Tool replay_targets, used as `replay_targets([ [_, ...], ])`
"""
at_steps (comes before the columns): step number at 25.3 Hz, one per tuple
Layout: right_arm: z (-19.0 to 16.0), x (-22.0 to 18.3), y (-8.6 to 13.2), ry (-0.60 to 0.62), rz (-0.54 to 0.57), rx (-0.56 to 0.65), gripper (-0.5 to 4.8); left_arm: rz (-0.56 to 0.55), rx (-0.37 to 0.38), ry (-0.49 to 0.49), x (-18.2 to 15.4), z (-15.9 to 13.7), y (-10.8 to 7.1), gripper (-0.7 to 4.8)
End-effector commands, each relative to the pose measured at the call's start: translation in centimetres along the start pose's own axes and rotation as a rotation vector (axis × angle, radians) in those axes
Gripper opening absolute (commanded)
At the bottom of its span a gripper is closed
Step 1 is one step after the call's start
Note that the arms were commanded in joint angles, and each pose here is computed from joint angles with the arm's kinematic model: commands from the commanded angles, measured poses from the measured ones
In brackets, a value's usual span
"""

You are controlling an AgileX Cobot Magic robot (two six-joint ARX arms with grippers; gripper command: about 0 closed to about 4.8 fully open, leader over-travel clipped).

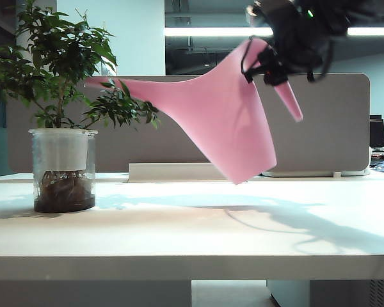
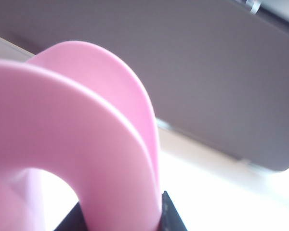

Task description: Pick up the watering can from the table, water the potted plant, and put the can back.

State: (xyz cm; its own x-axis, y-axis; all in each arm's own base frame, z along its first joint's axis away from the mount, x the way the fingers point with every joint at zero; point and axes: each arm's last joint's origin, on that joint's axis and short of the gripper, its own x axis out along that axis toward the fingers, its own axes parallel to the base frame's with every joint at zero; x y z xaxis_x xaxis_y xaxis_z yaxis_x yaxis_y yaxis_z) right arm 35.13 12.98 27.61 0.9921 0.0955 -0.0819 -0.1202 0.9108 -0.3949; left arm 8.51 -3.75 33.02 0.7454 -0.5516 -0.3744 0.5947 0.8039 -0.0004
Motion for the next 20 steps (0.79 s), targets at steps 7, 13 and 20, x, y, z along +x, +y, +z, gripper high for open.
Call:
replay_targets([
  [7,-5.8,-2.8,-0.9,-0.225,-0.021,0.367,-0.05,-0.002,0.007,-0.013,-0.1,0.1,0.0,0.03],
  [13,-8.1,-2.8,-0.5,-0.212,-0.032,0.382,-0.05,-0.002,0.007,-0.012,-0.1,0.1,0.0,0.03],
  [20,-10.1,-2.4,0.3,-0.125,0.006,0.358,0.73,-0.002,0.007,-0.012,-0.1,0.1,0.0,0.03],
])
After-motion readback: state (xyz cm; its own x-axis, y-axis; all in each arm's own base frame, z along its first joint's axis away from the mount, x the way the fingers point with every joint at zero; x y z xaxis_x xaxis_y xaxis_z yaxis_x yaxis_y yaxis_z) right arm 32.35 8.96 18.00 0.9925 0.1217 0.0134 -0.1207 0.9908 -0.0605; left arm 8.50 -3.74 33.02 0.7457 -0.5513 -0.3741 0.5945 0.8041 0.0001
